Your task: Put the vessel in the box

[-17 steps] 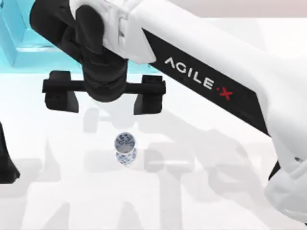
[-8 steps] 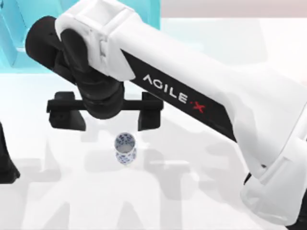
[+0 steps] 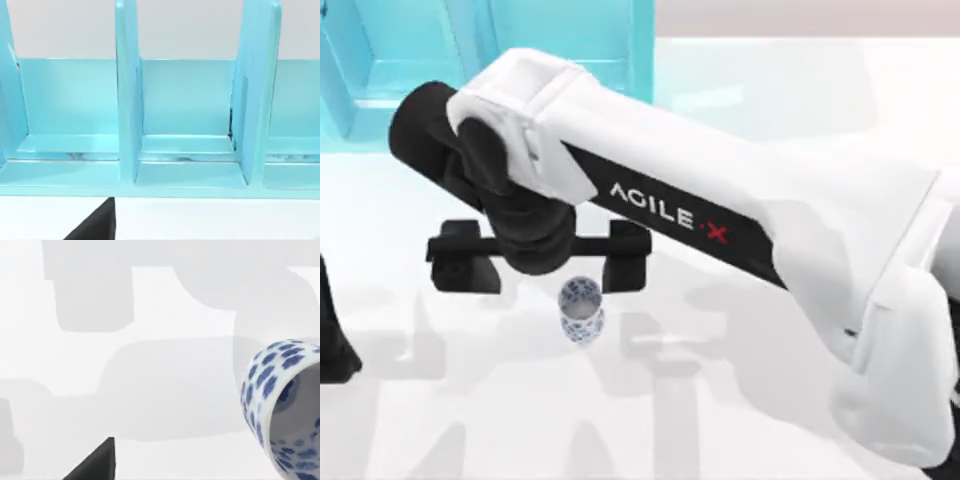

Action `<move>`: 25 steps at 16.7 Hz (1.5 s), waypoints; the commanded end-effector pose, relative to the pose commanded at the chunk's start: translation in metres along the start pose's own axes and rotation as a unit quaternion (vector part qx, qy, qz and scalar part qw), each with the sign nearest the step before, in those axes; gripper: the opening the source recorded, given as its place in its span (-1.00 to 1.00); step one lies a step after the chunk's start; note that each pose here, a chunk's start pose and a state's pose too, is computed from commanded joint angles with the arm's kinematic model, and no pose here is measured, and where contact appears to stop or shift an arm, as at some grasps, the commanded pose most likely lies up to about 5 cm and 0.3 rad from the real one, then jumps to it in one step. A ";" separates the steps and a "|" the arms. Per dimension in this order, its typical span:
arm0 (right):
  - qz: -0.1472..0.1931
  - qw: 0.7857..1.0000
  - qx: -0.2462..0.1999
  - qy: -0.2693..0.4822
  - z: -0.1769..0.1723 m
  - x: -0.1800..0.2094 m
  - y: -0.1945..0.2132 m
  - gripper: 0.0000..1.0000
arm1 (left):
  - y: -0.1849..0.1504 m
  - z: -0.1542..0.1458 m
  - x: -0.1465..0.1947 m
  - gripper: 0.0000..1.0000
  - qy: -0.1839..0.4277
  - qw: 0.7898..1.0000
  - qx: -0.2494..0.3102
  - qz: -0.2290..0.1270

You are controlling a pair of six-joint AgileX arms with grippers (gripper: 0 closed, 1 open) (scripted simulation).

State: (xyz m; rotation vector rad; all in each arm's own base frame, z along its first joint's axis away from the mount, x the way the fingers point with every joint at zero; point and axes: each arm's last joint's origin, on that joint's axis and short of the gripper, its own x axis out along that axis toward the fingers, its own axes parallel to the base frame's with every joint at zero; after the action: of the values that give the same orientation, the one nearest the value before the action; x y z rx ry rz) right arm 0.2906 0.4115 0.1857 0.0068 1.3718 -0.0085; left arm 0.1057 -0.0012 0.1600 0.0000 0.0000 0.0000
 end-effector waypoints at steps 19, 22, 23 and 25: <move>0.000 1.000 0.000 0.000 -0.004 0.049 -0.003 -0.36 | 0.000 0.000 0.000 1.00 0.000 1.000 0.000 0.000; 0.000 1.000 0.000 0.000 -0.004 0.049 -0.003 -0.81 | 0.000 0.000 0.000 1.00 0.000 1.000 0.000 0.000; 0.000 1.000 0.000 0.000 -0.004 0.049 -0.003 -0.96 | 0.000 0.000 0.000 1.00 0.000 1.000 0.000 0.000; 0.000 1.000 0.000 0.000 -0.004 0.049 -0.003 -1.00 | 0.000 0.000 0.000 1.00 0.000 1.000 0.000 0.000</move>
State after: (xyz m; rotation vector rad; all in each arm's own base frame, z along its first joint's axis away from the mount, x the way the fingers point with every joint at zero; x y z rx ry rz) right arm 0.2962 0.4082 0.1366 0.0069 1.3717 -0.0084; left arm 0.1057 -0.0012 0.1600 0.0000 0.0000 0.0000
